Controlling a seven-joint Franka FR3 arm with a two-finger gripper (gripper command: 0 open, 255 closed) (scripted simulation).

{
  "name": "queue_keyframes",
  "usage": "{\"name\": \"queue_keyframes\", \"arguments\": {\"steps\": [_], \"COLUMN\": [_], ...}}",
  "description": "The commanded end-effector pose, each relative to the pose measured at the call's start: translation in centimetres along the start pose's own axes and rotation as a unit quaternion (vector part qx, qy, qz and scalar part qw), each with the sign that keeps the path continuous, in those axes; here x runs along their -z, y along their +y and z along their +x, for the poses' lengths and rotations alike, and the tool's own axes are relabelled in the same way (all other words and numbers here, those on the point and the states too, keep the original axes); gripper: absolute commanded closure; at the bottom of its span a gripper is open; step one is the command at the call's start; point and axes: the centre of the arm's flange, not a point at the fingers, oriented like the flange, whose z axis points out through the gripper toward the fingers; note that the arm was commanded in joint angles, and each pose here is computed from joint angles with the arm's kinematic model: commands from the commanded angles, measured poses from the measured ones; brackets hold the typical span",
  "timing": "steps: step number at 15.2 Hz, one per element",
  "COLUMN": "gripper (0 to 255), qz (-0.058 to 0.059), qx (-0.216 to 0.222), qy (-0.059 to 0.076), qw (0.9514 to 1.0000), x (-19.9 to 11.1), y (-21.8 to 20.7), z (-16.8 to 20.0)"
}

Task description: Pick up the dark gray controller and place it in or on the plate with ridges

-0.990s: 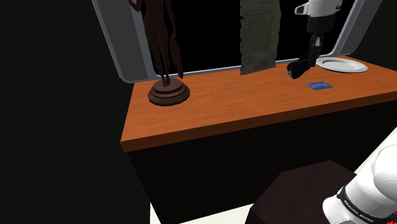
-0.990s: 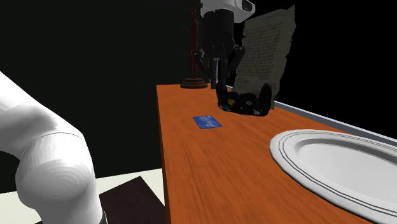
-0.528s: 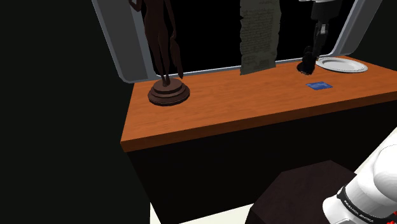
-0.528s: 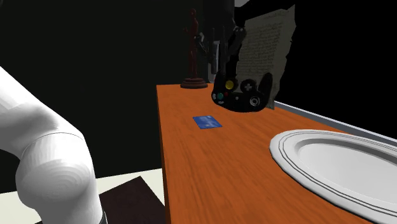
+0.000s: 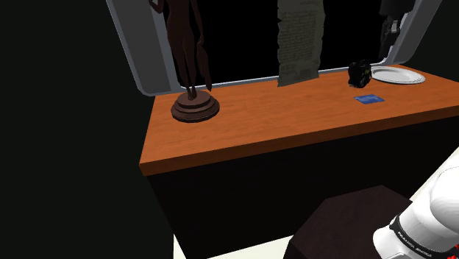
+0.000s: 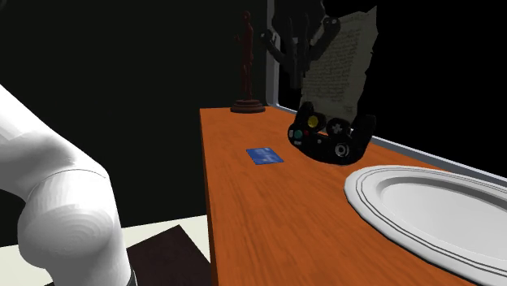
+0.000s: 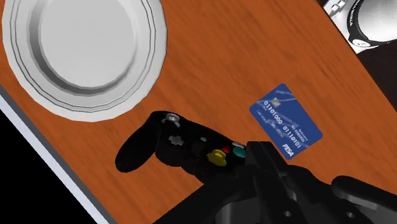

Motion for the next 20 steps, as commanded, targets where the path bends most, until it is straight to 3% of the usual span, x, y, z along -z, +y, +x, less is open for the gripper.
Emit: {"name": "queue_keyframes", "arguments": {"steps": [1,2,3,4,5,6,14,20], "gripper": [0,0,0,0,0,0,0,0], "qz": [0.000,0.014,0.027,0.041,0.054,0.061,0.061,0.061], "qx": [0.000,0.080,0.160,0.238,0.315,0.359,0.359,0.359], "qy": [0.000,0.004,0.008,0.012,0.015,0.018,0.018,0.018], "qw": [1.0000,0.9967,0.9867,0.9702,0.9473,0.9310,0.9310,0.9310], "x": [0.0,-0.7,-1.4,-2.2,-3.0,-3.5,-7.4,-7.4], "y": [0.0,1.3,2.6,3.6,4.5,5.0,4.5,4.5], "z": [0.0,0.6,1.3,2.3,3.4,4.1,4.0,4.0]}}
